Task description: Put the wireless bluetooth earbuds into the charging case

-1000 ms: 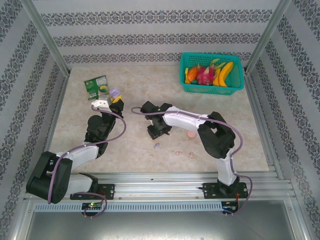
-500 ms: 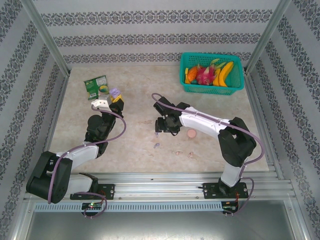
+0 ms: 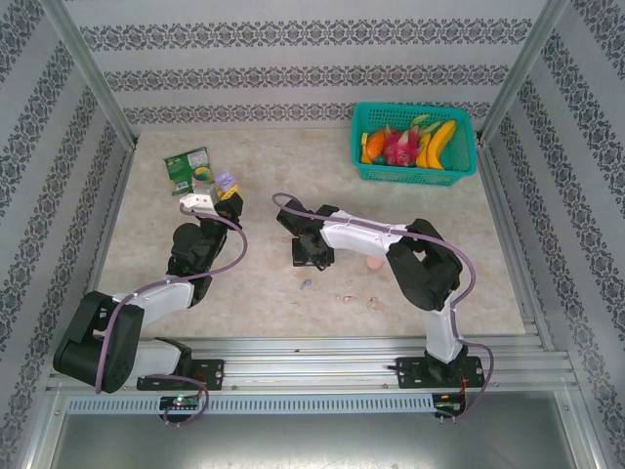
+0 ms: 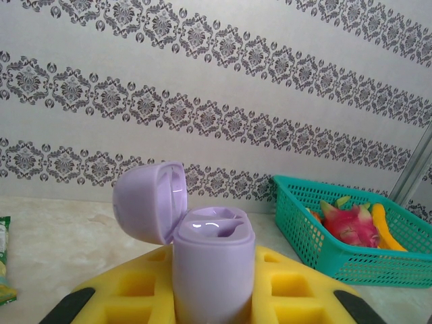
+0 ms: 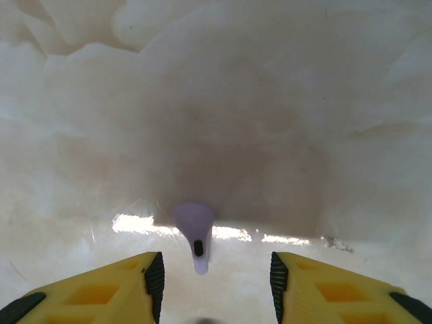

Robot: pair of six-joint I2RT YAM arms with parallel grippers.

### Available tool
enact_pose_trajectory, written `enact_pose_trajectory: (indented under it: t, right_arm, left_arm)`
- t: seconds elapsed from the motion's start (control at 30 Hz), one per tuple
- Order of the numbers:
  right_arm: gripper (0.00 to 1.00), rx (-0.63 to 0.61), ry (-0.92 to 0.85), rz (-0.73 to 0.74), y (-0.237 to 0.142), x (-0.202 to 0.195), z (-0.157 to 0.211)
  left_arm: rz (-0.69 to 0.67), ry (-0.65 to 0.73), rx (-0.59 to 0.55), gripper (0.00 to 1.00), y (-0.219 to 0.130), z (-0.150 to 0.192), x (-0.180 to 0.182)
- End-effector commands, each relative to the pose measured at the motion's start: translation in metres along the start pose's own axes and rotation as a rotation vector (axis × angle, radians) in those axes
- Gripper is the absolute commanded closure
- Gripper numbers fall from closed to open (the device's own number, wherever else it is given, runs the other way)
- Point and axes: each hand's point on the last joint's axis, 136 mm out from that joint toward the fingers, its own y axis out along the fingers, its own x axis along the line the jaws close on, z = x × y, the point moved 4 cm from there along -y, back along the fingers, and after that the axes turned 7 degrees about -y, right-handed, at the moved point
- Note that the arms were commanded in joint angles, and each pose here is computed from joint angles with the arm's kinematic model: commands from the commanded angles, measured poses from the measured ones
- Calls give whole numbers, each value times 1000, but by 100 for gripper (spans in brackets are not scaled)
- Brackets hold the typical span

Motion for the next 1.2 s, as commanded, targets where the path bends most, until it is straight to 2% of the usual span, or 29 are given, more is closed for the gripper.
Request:
enact_pose_trajectory:
  t: [0.0, 0.8, 1.17]
  right_arm:
    - [52, -15, 3, 33, -1, 2, -6]
    - [62, 29, -18, 86, 26, 7, -6]
    - [73, 25, -25, 81, 25, 10, -5]
  left_arm:
    - [22, -12, -88, 100, 4, -23, -5]
    - [11, -9, -94, 100, 3, -22, -2]
    - [14, -13, -93, 100, 3, -21, -3]
